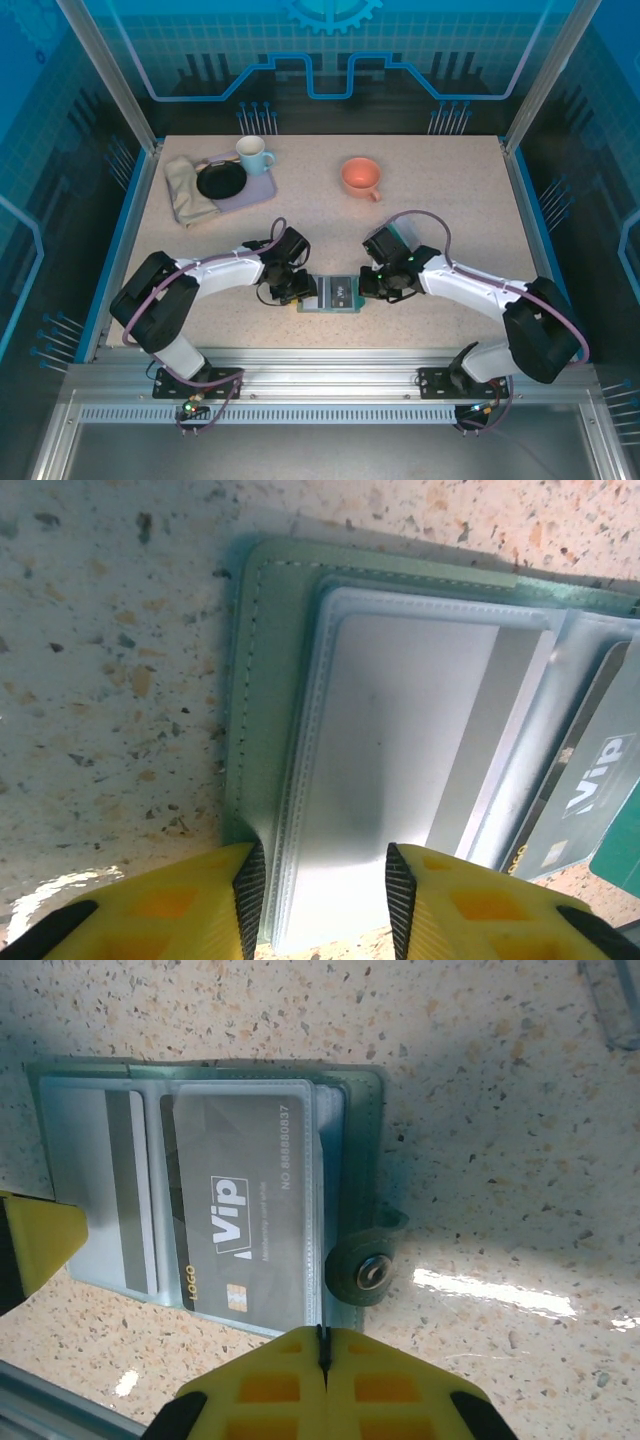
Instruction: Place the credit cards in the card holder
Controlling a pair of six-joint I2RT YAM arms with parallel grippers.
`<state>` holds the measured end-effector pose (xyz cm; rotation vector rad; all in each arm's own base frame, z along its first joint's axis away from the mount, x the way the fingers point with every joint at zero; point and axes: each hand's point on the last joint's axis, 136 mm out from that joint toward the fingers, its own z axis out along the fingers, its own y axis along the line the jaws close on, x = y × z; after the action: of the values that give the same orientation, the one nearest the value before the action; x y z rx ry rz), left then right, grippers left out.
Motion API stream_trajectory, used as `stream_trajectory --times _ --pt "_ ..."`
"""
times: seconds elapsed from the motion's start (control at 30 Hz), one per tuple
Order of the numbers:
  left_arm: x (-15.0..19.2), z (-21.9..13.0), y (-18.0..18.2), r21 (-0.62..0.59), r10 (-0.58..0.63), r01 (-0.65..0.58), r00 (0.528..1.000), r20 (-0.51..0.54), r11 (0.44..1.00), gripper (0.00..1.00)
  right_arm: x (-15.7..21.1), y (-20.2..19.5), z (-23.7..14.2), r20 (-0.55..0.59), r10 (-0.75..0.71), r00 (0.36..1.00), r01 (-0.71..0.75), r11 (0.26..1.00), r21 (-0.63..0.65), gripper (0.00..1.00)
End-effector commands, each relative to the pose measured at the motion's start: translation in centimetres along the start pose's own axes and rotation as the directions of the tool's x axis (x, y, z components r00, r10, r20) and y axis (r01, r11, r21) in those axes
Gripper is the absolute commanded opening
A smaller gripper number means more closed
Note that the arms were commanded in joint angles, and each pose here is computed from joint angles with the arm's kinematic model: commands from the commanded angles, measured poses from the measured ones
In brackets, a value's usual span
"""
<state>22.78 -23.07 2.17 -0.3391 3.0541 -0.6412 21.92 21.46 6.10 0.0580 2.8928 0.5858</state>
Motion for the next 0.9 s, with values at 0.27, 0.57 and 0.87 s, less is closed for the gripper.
stream_trajectory --times 0.27,0.57,0.87 --pt "-0.2 0.4 -0.8 0.003 0.024 -0.024 1.0 -0.002 1.0 0.39 -0.3 1.4 -0.4 -0.039 0.037 0.999 -0.041 0.991 -0.124 0.03" --pt "-0.2 0.2 -0.6 -0.003 0.026 -0.026 1.0 0.009 1.0 0.39 -0.5 -1.0 -1.2 -0.006 0.032 0.999 -0.032 0.999 0.014 0.03" --pt "-0.2 0.2 -0.6 -0.002 0.026 -0.026 1.0 0.009 1.0 0.39 -0.1 -0.9 -0.2 -0.031 0.036 0.999 -0.036 0.999 -0.005 0.03"
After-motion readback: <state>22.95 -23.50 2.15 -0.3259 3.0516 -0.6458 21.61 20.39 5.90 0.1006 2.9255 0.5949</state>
